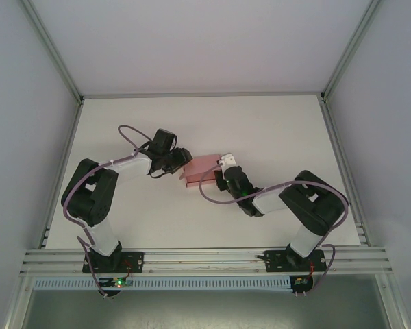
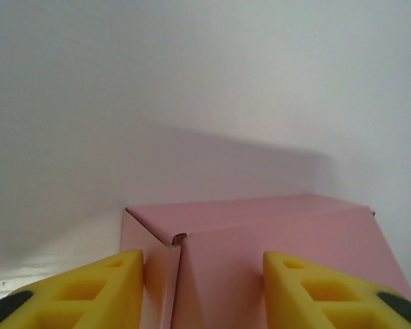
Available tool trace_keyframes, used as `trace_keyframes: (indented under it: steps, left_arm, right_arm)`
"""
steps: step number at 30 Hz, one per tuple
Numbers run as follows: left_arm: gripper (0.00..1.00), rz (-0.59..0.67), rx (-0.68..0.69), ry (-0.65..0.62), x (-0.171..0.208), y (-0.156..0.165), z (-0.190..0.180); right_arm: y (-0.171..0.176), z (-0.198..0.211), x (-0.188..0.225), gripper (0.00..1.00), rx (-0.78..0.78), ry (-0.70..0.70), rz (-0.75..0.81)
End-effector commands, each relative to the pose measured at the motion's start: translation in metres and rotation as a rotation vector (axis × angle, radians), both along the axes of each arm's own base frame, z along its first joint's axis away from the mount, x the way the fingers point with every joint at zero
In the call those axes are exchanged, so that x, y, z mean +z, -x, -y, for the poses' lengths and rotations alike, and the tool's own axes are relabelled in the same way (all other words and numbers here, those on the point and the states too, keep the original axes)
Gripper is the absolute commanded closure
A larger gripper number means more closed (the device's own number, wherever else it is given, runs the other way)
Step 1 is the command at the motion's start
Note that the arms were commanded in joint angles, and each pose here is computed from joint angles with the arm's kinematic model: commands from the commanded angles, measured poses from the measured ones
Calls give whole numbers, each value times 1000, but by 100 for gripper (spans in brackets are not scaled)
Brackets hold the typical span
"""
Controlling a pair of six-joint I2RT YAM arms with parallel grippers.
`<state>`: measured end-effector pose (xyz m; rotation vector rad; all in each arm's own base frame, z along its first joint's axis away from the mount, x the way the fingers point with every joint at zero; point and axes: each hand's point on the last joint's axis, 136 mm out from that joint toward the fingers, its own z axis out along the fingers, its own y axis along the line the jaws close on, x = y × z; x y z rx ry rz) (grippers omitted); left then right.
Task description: Assemble paper box
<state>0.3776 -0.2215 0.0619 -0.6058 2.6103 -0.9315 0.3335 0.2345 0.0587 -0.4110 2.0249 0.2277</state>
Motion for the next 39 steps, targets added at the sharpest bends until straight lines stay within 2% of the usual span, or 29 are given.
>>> trace_keyframes:
  steps: [1,7,12,13,15,17,21,23,26,32,35,39]
  left_arm:
    - [55,-24,-2,-3,-13,7,-1]
    - [65,-31,-23,-50,-23,16,-5]
    - [65,-14,-31,-93,-24,16,-11]
    - [66,-15,-30,-109,-25,16,-13]
    - [66,-18,-40,-135,-26,16,-16]
    - [66,-10,-51,-139,-26,16,-15]
    - [66,11,-65,-126,-28,19,-10]
    - [66,2,-65,-138,-30,20,-11]
    - [65,3,-83,-142,-31,21,-9]
    - [65,4,-78,-146,-31,23,-9]
    - [65,-2,-80,-152,-32,25,-9]
    - [65,-10,-87,-153,-35,28,-9]
  right_arm:
    - [20,3,-7,62,38,36,-95]
    - [40,-1,20,32,143,3,-124]
    - [82,-6,39,4,386,26,-170]
    - [91,-9,47,2,439,19,-165]
    - [99,-11,68,2,492,-6,-108]
    - [89,-8,100,2,446,-66,-7]
    - [53,16,158,2,226,-222,153]
    - [32,30,164,2,122,-265,117]
    - [6,36,147,2,33,-309,-32]
    - [-19,18,78,2,25,-318,-346]
    - [-22,15,47,2,24,-339,-465]
    - [-6,6,10,6,61,-345,-592]
